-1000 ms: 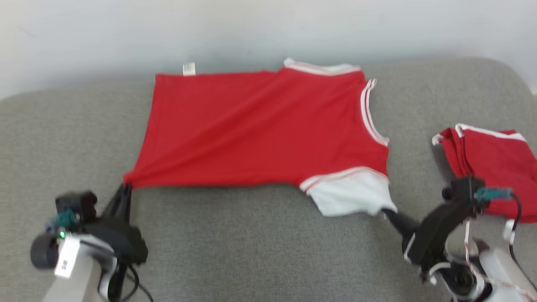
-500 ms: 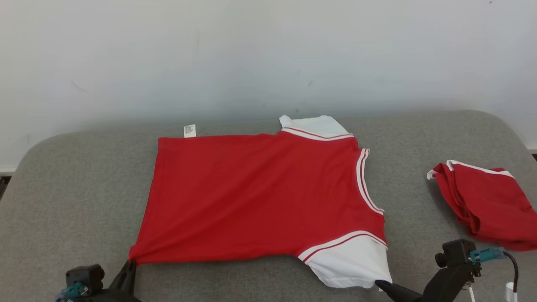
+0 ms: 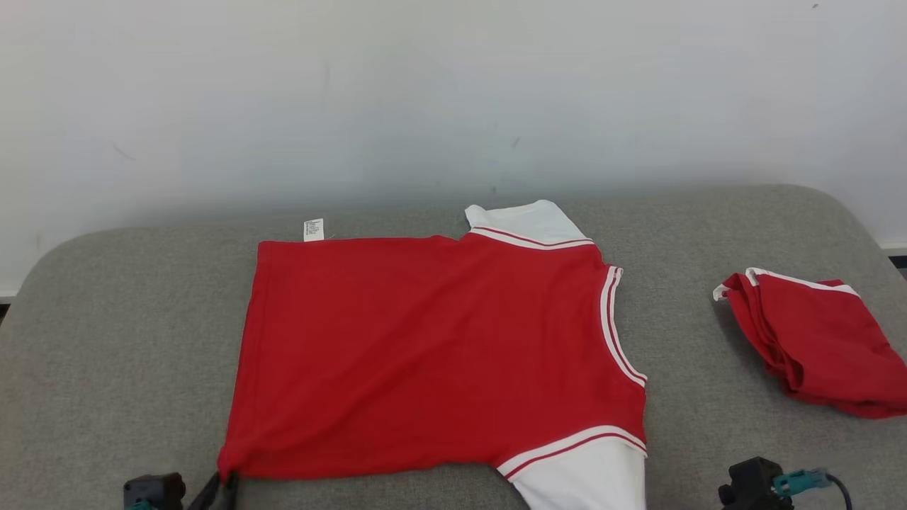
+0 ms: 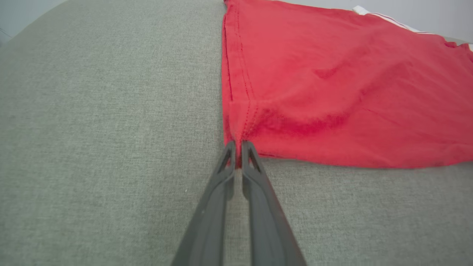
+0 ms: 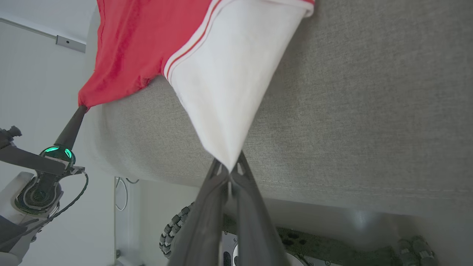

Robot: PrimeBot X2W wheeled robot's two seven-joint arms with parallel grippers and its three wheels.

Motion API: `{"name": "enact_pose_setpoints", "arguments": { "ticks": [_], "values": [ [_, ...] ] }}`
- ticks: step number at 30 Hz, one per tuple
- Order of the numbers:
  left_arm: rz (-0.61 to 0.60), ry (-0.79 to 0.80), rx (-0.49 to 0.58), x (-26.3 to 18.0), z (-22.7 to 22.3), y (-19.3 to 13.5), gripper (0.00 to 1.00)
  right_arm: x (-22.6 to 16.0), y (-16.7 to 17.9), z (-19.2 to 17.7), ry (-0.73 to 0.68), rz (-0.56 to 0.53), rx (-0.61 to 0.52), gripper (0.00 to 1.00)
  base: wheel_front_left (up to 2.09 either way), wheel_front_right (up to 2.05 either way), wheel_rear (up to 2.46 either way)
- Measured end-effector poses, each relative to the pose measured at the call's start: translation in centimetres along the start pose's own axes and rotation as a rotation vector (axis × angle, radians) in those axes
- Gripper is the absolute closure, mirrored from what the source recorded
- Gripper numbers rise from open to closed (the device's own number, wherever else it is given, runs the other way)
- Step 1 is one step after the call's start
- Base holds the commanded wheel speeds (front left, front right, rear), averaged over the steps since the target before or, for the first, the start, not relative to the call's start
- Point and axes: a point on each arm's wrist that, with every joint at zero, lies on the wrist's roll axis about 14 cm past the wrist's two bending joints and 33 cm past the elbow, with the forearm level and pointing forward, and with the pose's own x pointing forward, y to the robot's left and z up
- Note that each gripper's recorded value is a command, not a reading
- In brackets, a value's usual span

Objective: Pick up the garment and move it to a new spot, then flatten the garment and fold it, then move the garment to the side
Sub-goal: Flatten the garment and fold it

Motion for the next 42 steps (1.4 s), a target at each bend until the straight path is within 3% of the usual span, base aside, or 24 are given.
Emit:
{"name": "enact_pose_setpoints", "arguments": {
  "ticks": [5,8,14,17,26,42],
  "values": [
    [0.009,0.029,0.029,0.0,-0.7,0.4,0.00,0.6,-0.5,-1.6,0.058,-0.032,-0.009,0.00,0.00,0.00,0.00],
    [0.047,0.005,0.051,-0.1,-0.2,1.2,0.00,0.6,-1.3,-0.6,0.012,-0.079,-0.062,0.00,0.00,0.00,0.00],
    [0.150,-0.161,0.031,-0.5,3.9,2.9,0.00,-1.0,-1.3,7.4,-0.316,-0.134,-0.167,0.00,0.00,0.00,0.00],
    [0.144,-0.234,0.037,-0.8,6.0,2.4,0.00,-2.5,-0.3,10.8,-0.499,-0.133,-0.198,0.00,0.00,0.00,0.00],
    [0.138,-0.339,-0.020,-3.0,7.7,0.8,0.00,-6.7,1.8,15.2,-0.869,-0.153,-0.301,0.00,0.00,0.00,0.00],
    [0.081,-0.405,0.018,-3.9,9.1,-1.4,0.00,-6.3,1.5,14.7,-0.902,-0.213,-0.549,0.00,0.00,0.00,0.00]
  ]
}}
